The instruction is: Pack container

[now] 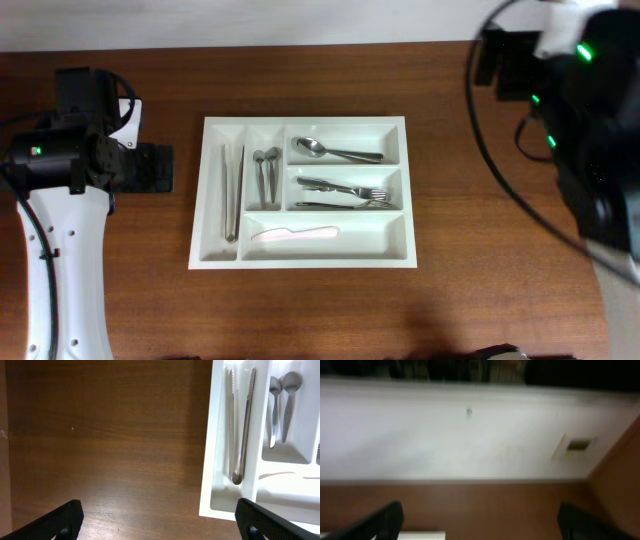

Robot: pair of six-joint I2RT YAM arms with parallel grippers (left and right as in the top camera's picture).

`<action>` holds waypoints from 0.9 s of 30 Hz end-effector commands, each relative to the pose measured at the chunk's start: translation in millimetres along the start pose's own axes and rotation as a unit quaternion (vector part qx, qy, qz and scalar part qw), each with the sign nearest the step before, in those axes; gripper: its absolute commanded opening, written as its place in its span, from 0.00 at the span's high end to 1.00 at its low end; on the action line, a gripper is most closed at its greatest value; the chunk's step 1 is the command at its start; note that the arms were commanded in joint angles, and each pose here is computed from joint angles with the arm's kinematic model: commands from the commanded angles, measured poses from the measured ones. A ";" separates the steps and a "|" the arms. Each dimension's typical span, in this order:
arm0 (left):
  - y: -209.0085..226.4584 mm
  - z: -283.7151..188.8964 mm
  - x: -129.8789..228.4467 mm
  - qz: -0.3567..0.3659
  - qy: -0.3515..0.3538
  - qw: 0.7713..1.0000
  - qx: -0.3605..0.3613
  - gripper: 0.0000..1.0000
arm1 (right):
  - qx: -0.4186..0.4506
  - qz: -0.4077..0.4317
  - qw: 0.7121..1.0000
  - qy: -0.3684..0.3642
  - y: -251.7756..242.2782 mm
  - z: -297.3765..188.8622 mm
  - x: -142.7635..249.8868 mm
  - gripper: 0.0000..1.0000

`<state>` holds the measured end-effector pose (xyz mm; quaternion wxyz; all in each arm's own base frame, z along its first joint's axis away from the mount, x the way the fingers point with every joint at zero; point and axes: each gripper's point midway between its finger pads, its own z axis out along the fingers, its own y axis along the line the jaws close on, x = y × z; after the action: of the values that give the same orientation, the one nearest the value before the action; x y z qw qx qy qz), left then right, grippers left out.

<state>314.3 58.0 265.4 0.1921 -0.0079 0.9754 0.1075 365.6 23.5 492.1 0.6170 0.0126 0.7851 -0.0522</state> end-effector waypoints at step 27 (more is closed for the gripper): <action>1.5 -2.0 -1.9 -0.011 -0.005 1.000 -0.001 0.01 | 0.044 0.141 0.988 0.039 -37.0 -62.7 367.2 0.01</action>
<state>314.3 58.1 265.5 0.1922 -0.0079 0.9754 0.1077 214.6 -21.0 162.3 0.5803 0.1171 0.8058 -0.0174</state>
